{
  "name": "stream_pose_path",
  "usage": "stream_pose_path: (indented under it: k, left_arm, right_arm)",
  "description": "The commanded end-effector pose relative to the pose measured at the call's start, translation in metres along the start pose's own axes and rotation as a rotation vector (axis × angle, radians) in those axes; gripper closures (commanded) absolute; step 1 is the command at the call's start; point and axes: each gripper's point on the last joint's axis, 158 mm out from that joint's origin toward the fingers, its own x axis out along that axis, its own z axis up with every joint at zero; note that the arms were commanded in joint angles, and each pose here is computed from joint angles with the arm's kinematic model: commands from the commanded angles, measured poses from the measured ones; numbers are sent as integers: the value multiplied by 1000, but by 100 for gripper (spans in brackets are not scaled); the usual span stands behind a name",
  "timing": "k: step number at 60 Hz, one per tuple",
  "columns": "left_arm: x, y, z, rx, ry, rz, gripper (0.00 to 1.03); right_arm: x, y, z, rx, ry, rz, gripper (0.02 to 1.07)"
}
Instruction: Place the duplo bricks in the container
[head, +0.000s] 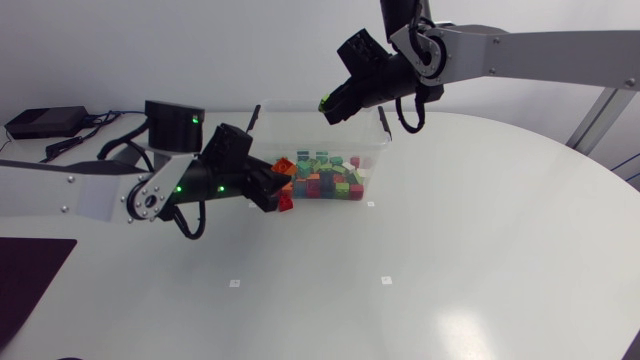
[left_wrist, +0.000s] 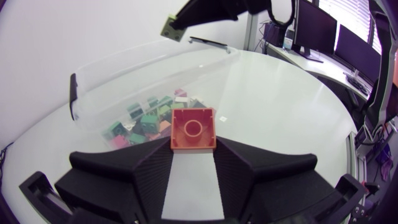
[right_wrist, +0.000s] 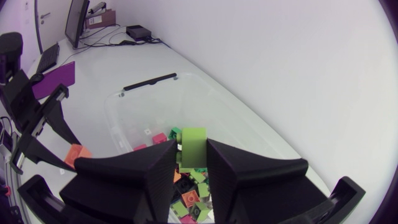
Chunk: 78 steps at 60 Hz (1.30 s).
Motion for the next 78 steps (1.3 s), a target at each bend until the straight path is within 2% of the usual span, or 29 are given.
stream_pose_path:
  k: [1,4,6,10,11,13,19,37,51,55,61,65,78]
  left_arm:
    - [-3,20,38,-37,-60,34,65]
    - [-4,26,50,-41,-70,43,65]
    - [-4,29,55,-45,-68,45,65]
    - [-5,32,64,-45,-70,49,65]
    - [-5,33,69,-44,-75,49,65]
    - [-4,36,74,-44,-76,52,65]
    - [1,47,86,-48,-76,69,65]
    - [42,95,95,-88,-40,107,65]
    - [73,110,82,-113,18,144,64]
    - [78,111,79,-122,31,152,55]
    - [82,110,73,-125,52,169,20]
    - [80,109,72,-121,57,179,7]
    - [50,101,71,-116,54,214,5]
  right_arm:
    - [15,1,-10,27,39,8,85]
    - [18,1,-13,30,49,7,81]
    - [19,0,-15,30,53,6,70]
    - [20,0,-16,29,62,1,41]
    - [20,-1,-16,29,64,-4,31]
    - [20,-2,-16,28,64,-9,21]
    - [20,-3,-15,25,67,-24,9]
    - [-15,3,-1,10,19,-47,7]
    - [-44,14,-8,7,3,-55,7]
    - [-49,15,-12,6,2,-59,7]
    - [-54,17,-20,8,9,-62,7]
    - [-56,18,-24,7,10,-63,7]
    - [-64,22,-31,7,-4,-70,7]
